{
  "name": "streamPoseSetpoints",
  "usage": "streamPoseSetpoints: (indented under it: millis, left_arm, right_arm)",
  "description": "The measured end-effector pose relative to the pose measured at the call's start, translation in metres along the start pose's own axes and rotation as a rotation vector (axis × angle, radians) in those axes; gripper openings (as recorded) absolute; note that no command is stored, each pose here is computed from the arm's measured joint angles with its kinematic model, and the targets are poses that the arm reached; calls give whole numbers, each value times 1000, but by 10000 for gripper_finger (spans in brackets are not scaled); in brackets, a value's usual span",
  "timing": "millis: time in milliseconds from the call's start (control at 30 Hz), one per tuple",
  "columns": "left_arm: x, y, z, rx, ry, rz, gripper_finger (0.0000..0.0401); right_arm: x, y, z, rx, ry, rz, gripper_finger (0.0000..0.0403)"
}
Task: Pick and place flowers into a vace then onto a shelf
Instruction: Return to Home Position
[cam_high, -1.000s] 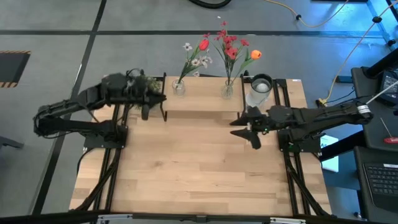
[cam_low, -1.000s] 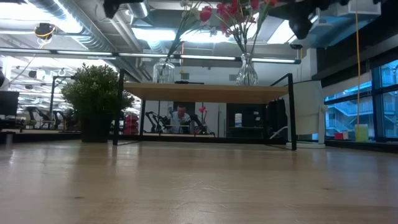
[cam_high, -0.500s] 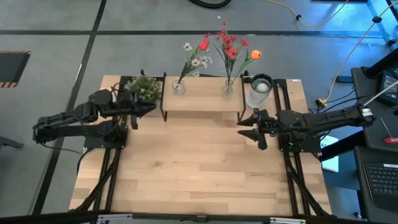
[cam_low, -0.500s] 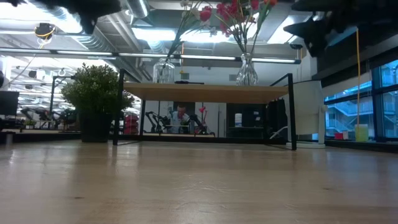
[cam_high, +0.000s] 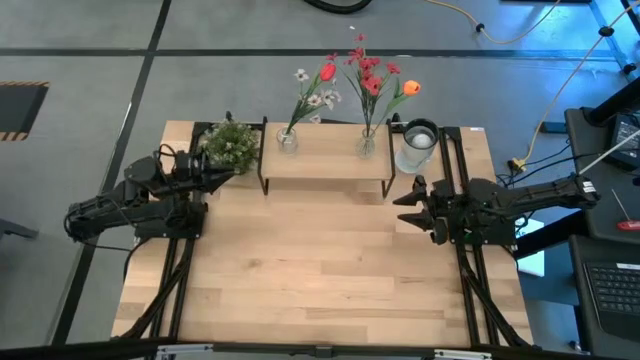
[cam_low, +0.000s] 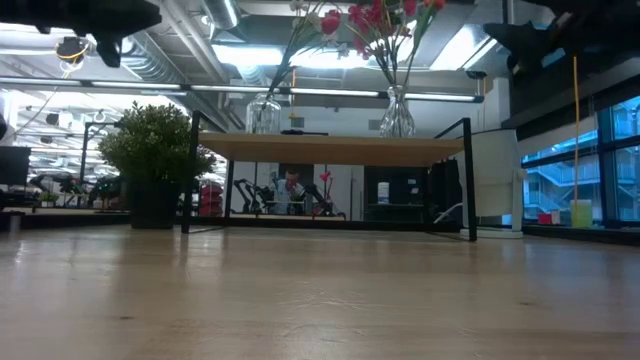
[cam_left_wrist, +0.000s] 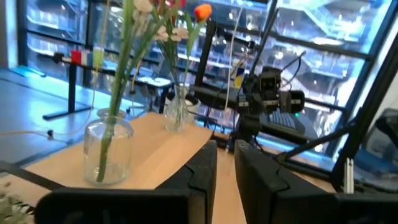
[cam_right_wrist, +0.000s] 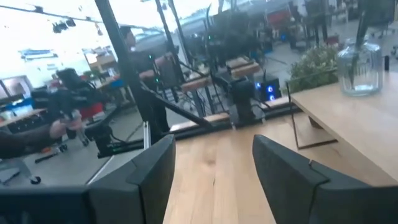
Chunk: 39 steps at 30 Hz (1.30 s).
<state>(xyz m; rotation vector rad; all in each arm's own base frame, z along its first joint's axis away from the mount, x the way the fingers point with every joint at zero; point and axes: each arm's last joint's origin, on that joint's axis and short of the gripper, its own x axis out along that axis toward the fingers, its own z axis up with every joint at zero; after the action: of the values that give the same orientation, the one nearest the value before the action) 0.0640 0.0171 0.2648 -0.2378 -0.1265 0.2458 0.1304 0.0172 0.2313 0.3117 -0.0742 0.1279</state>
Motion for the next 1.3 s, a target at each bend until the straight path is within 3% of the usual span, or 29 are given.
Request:
streamPoseSetpoints:
  millis: [567, 1300]
  left_arm:
    - [7, 10, -34, -24, -32, 29, 51]
    - [21, 23, -84, -76, -16, 51, 51]
  right_arm:
    - [-23, -11, -37, 4, -122, 87, 217]
    - [-26, -10, -34, 3, -144, 98, 217]
